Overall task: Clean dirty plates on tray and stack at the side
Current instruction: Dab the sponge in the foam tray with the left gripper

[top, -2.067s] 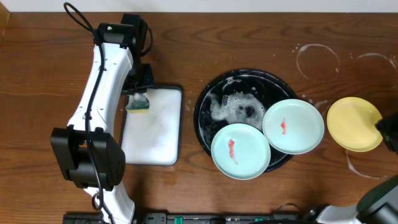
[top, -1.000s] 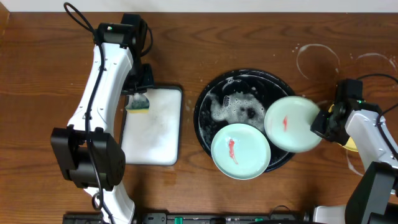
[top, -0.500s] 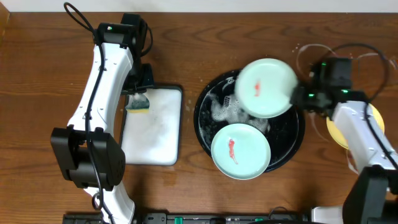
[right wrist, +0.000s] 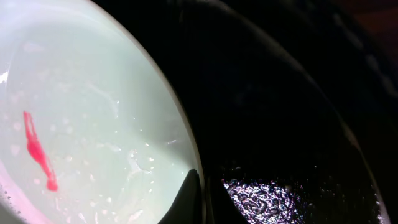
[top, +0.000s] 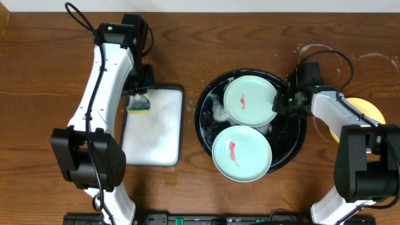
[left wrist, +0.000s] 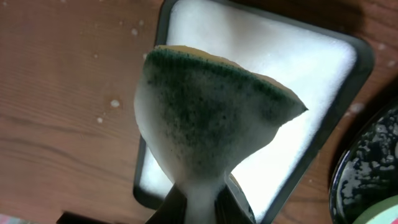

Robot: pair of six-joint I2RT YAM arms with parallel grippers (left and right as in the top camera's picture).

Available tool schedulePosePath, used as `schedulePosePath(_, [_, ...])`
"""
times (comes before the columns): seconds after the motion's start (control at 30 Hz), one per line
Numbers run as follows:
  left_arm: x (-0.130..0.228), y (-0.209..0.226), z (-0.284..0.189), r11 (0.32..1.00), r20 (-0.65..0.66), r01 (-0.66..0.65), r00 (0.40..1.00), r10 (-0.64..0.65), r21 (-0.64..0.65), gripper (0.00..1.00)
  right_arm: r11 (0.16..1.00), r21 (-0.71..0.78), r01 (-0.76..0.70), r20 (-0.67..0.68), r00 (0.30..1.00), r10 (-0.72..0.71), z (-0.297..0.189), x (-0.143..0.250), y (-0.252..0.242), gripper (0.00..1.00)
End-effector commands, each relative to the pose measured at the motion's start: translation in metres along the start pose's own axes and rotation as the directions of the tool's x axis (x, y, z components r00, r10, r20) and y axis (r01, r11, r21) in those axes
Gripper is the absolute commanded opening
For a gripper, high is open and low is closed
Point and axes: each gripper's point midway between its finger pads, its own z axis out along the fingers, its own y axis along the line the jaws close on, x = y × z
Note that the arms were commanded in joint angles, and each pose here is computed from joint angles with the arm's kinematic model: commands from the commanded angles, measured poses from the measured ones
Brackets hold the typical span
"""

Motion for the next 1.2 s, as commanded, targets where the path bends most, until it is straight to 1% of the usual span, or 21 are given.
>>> schedulePosePath(0.0, [0.003,-0.007,0.011,0.999,-0.021,-0.014,1.000,0.015,0.035,0.08,1.000,0.013,-0.017,-0.006,1.000,0.017,0.001,0.000,-0.001,0.01])
schedulePosePath(0.13, [0.000,-0.010,0.034,0.999,-0.013,-0.009,1.000,0.009,0.040,0.08,0.999,0.017,0.048,-0.006,0.999,-0.048,0.001,0.000,-0.002,0.01])
schedulePosePath(0.2, [0.004,-0.012,0.060,0.999,-0.019,-0.002,1.000,0.002,0.038,0.08,0.996,0.021,0.087,-0.008,0.996,-0.087,0.001,0.000,-0.003,0.01])
schedulePosePath(0.3, [0.008,-0.014,0.085,0.999,-0.017,0.002,1.000,-0.001,0.044,0.08,0.996,0.022,0.085,-0.016,0.996,-0.085,0.002,0.002,-0.003,0.01])
schedulePosePath(0.47, [0.010,-0.029,0.117,0.993,0.004,0.001,1.000,-0.001,0.117,0.08,0.996,0.023,0.085,-0.019,0.996,-0.084,0.002,0.003,-0.003,0.01])
schedulePosePath(0.63, [0.021,-0.029,0.150,0.993,0.018,0.001,1.000,-0.003,0.121,0.07,0.996,0.023,0.085,-0.018,0.996,-0.084,0.002,0.003,-0.003,0.01])
schedulePosePath(0.73, [0.024,-0.029,0.161,0.992,0.033,0.001,0.999,-0.005,0.126,0.07,0.996,0.023,0.084,-0.019,0.996,-0.084,0.002,0.003,-0.003,0.01])
schedulePosePath(0.83, [0.022,-0.030,0.161,0.992,0.040,0.001,0.999,-0.006,0.128,0.08,0.996,0.022,0.085,-0.019,0.996,-0.084,0.002,0.003,-0.003,0.01])
schedulePosePath(0.93, [0.019,-0.030,0.152,0.992,0.044,0.000,0.999,-0.006,0.130,0.07,0.996,0.023,0.085,-0.018,0.996,-0.084,0.002,0.003,-0.003,0.01])
schedulePosePath(1.17, [0.005,-0.028,0.085,0.992,0.040,0.000,0.999,-0.005,0.129,0.08,0.996,0.023,0.085,-0.018,0.996,-0.084,0.002,0.003,-0.003,0.01])
